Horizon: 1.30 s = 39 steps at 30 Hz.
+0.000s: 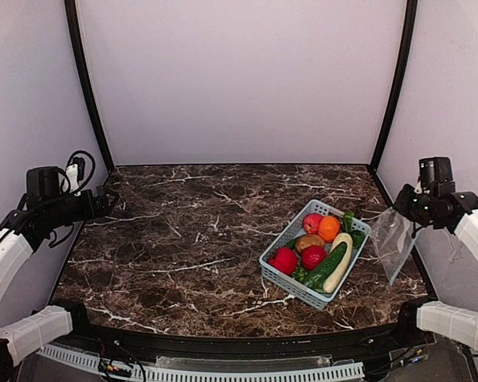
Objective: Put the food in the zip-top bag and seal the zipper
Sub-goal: Pick up the zipper food storage bag from the corner of the board, then pass from the right arm to the left
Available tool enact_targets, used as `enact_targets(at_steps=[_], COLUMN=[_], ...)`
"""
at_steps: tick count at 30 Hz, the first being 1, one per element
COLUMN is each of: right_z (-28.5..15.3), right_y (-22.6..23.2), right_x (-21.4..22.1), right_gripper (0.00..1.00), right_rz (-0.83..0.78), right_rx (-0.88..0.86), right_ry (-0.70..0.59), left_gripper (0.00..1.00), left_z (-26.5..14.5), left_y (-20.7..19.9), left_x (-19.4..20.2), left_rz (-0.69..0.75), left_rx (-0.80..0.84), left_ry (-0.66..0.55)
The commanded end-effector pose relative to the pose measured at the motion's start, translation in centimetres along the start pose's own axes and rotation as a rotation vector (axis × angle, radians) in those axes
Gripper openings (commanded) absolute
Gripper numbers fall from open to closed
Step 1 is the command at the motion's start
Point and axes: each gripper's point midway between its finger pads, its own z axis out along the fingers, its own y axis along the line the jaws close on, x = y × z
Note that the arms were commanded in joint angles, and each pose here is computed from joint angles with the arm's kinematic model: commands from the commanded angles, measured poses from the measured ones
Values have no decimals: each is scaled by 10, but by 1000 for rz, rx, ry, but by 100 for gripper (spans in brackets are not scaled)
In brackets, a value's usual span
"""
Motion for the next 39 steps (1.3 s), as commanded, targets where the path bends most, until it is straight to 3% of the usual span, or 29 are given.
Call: enact_targets(at_steps=[1,9,16,23,28,34,39], right_z=[-41,-70,-80,-85,-97,-103,-115], right_y=[25,90,144,205,263,321,356], right_x=[-30,-26,3,30,56,91,115], right_gripper=[0,0,0,0,0,0,0], right_rz=[-95,-151,-224,-269,-271,-323,-375], right_rx=[-118,-372,-447,-477,-580,-645,-690], right_ry=[-62,5,60,93,112,139,162], left_gripper=[100,100,100,100,100,100,100], left_z=[-11,-18,-25,-27,-29,-31,-23], left_y=[-39,-109,-168,-244,-294,-331,-340], left_x=[-11,-1,28,61,66,72,87], left_rz=[-73,-103,-141,-62,-49,-102,-117], left_rx=[180,346,506,625,728,845,841], left_ry=[28,123,198,290,292,336,378])
